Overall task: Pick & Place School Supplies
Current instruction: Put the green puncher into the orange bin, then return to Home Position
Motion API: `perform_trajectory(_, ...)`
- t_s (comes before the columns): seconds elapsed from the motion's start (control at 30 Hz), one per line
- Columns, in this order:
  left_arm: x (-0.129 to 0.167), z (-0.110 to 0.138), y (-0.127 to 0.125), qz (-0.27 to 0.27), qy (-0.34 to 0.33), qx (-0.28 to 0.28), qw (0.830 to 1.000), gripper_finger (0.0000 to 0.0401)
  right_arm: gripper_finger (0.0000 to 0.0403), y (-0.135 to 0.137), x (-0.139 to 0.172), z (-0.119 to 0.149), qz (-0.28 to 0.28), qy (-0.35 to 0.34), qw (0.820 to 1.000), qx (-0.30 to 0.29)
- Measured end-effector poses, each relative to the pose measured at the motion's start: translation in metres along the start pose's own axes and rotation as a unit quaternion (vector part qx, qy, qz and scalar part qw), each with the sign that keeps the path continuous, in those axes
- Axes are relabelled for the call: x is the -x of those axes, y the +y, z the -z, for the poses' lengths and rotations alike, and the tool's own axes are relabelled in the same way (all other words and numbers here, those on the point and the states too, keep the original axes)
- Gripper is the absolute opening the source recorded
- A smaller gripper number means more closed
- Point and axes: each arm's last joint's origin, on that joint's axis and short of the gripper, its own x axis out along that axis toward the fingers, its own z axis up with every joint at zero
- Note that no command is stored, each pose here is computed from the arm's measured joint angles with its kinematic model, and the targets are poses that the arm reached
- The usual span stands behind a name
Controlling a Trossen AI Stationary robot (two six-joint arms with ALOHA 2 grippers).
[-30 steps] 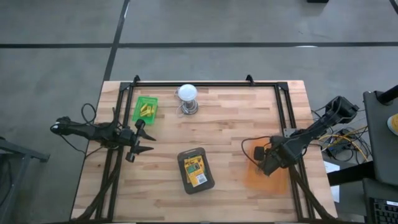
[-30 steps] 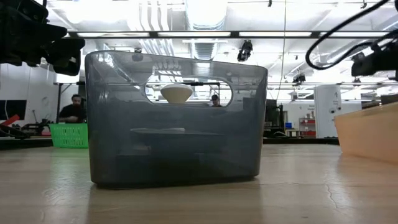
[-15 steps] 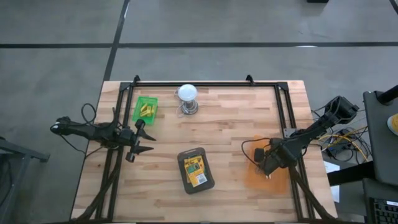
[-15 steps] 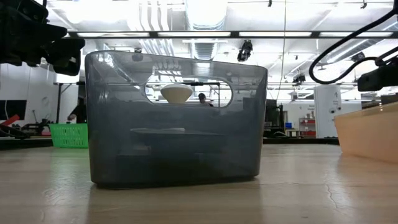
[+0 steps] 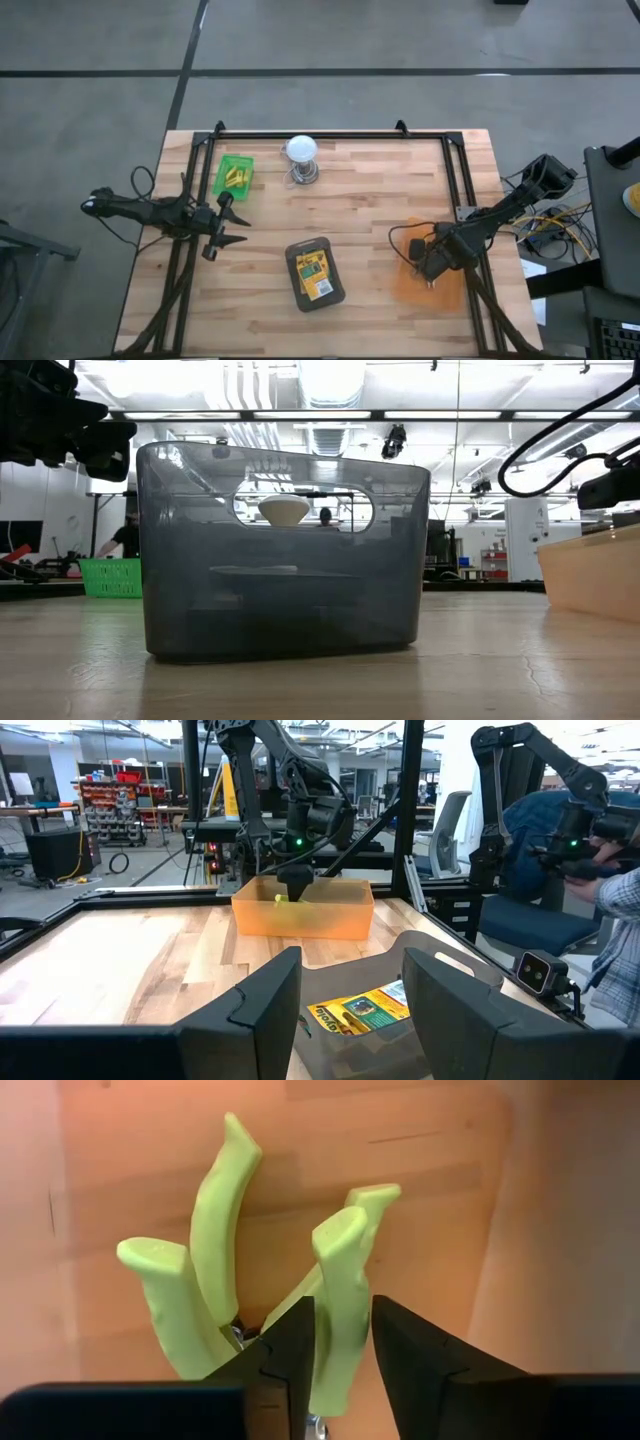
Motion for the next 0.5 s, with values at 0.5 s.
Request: perform_trajectory(0.5, 0.0, 0.0, 0.0, 0.0, 0.0, 0.0, 1.0, 0.0181, 0.0139, 0.002, 0.025, -0.001, 0.005, -0.032, 0.999, -0.001)
